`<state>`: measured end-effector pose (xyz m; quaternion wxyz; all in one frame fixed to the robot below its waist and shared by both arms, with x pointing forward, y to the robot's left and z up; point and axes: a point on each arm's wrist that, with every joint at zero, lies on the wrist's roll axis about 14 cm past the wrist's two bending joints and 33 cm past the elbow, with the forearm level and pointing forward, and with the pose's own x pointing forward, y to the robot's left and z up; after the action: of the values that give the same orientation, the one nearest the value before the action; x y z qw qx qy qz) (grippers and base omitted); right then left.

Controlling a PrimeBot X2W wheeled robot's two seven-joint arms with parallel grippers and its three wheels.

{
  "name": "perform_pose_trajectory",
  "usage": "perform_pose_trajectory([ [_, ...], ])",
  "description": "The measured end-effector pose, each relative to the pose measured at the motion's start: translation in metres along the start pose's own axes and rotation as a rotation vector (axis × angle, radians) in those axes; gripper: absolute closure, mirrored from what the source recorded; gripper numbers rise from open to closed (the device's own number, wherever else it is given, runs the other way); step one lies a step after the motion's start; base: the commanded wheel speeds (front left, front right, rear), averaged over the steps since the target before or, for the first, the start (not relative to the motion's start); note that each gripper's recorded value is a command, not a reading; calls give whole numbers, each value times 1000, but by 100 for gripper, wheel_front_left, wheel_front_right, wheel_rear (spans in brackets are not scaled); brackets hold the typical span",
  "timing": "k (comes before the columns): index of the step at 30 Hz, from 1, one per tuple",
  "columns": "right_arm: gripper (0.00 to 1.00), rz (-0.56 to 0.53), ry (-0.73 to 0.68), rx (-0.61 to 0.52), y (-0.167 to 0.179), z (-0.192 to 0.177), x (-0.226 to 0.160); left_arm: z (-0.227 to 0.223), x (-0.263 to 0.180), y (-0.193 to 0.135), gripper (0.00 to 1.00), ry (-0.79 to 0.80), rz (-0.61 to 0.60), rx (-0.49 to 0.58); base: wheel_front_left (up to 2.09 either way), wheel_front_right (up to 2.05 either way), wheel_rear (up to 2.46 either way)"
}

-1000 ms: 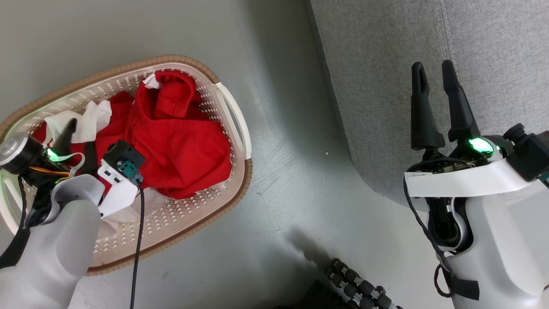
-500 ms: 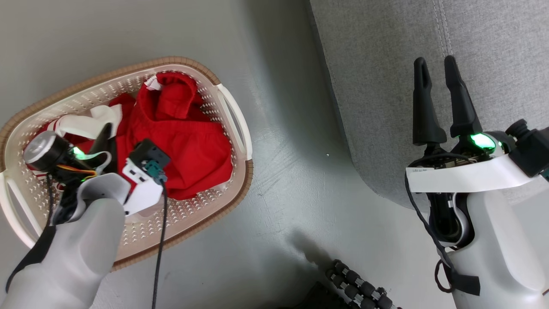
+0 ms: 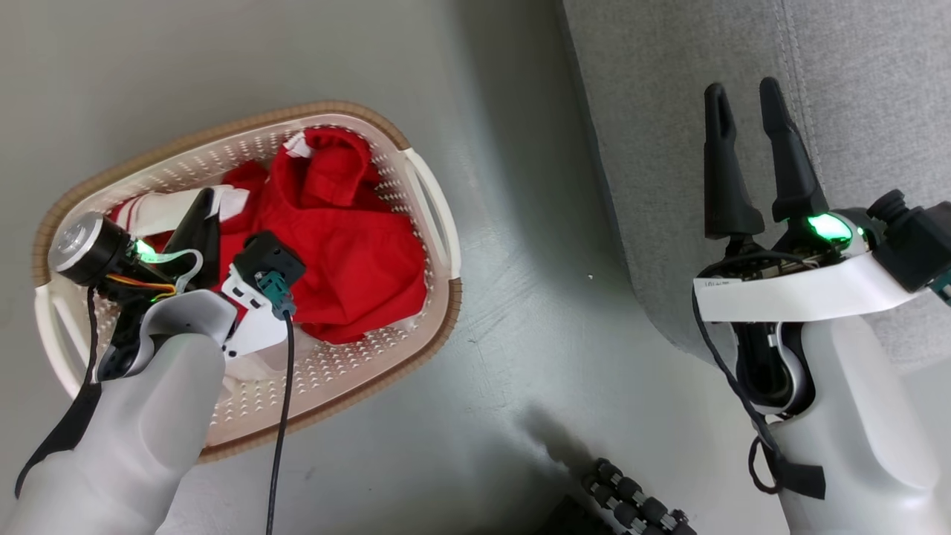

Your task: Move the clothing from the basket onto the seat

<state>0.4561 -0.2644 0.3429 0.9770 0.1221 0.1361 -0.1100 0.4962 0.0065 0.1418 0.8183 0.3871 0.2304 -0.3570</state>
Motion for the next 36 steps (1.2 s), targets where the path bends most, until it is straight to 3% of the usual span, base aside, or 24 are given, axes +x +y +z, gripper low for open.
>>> perform_pose_trajectory([
  [28,0,64,-75,-53,23,29,4,71,-56,73,100,-268,210,-213,0,0,0],
  [36,0,99,-104,-86,35,42,0,90,-80,71,100,-322,160,-284,0,0,0],
])
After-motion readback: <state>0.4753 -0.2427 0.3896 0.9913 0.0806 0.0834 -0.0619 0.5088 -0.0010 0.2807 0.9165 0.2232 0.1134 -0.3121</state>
